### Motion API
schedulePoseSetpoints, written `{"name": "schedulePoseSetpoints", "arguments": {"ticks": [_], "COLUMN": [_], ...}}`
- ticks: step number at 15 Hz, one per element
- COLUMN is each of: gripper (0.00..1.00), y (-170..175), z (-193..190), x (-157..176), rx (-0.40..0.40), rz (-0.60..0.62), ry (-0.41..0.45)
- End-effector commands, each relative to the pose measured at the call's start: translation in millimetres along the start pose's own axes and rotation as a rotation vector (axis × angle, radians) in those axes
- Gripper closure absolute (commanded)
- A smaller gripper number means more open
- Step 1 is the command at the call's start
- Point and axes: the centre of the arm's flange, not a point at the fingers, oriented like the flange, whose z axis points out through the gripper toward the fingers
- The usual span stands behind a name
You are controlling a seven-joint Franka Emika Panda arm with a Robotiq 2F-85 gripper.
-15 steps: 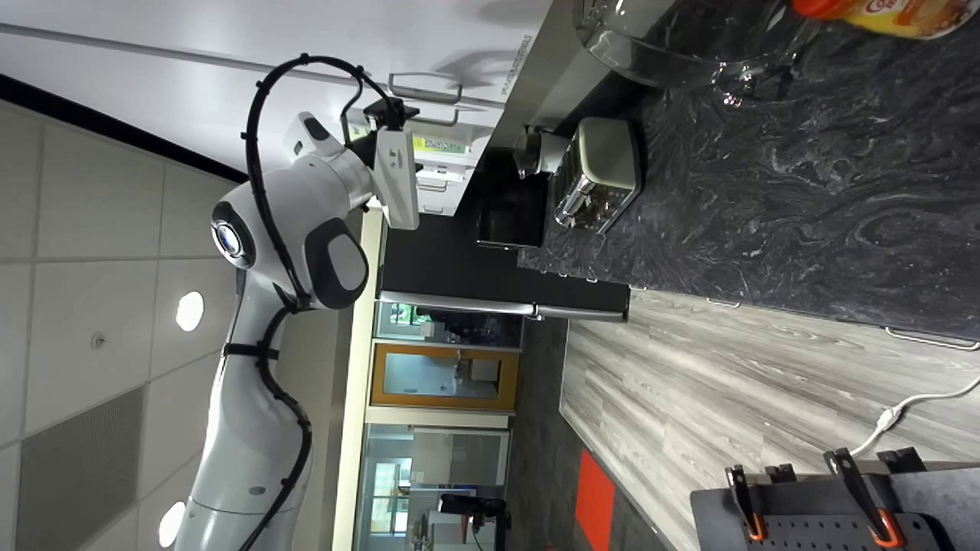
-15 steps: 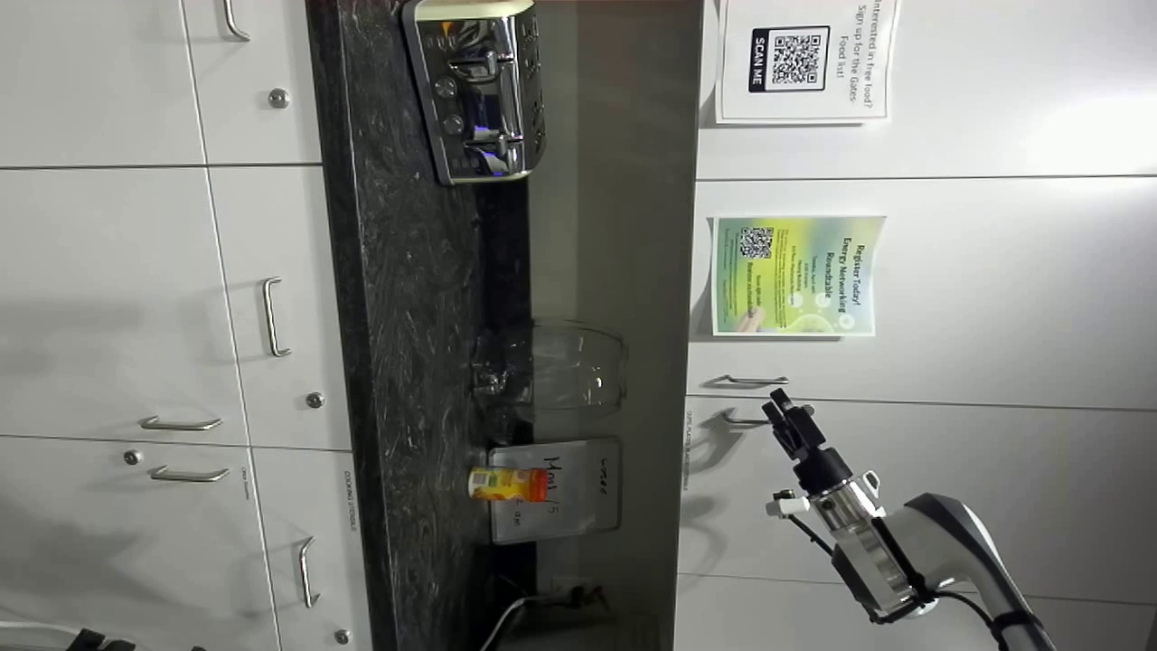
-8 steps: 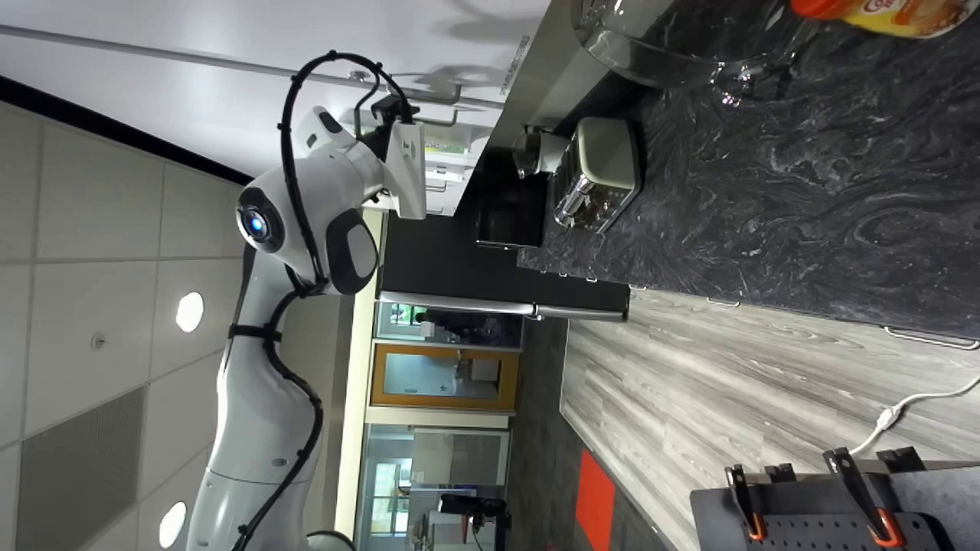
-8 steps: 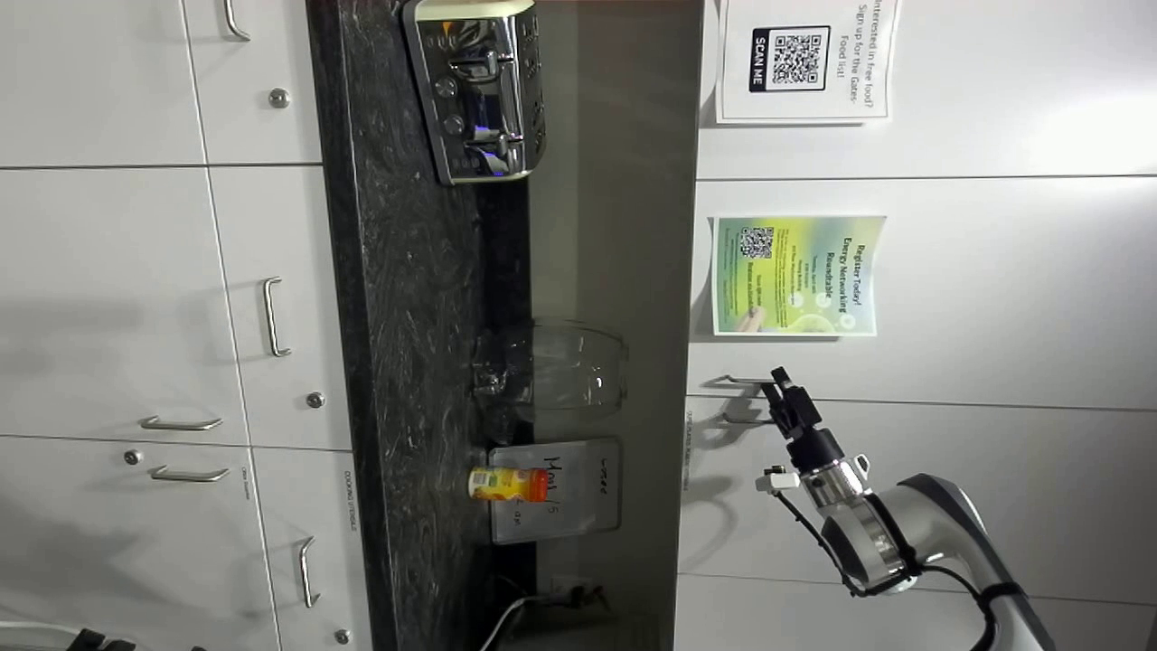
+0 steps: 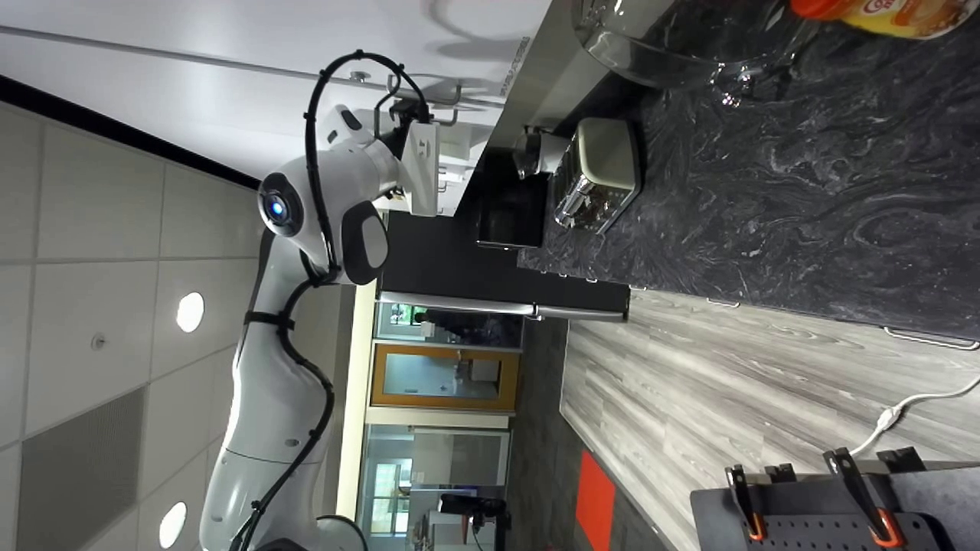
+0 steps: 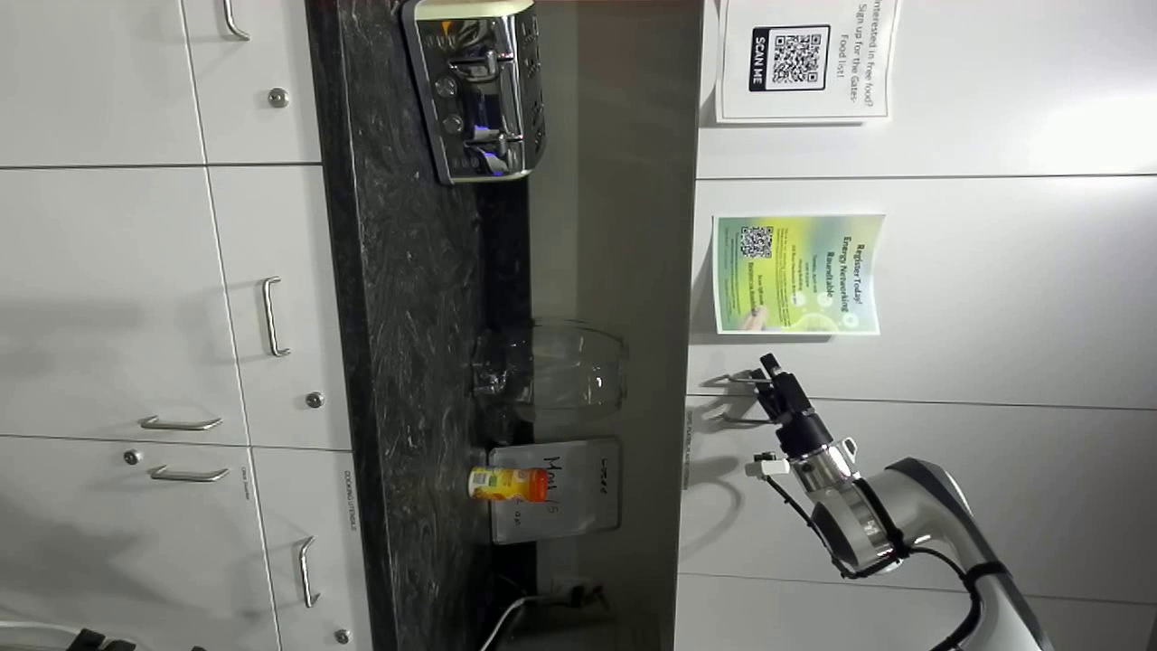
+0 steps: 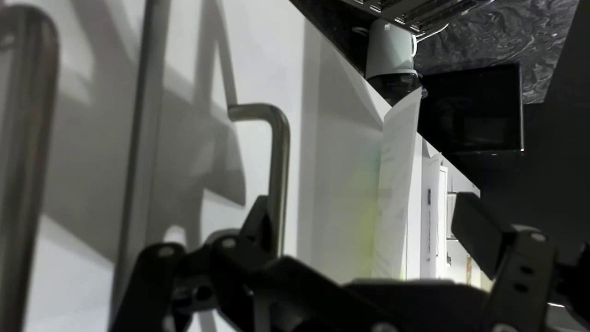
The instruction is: Open the left cabinet door
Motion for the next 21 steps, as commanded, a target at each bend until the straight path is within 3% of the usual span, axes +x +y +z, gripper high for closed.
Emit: {"name": "schedulePoseSetpoints", "arguments": {"ticks": [1, 8, 14, 21], "gripper": [0.0, 0.0, 0.0, 0.0], "y": [-30.9, -85.0, -131.6, -194.1], "z": [-5.0, -8.6, -5.3, 27.5], "x": [6.4, 3.2, 1.0, 6.9], "rx": [0.035, -0.009, -0.041, -0.319], "rz": [-0.009, -0.108, -0.186, -0.187], "ry": [-0.001, -0.024, 0.015, 0.08]}}
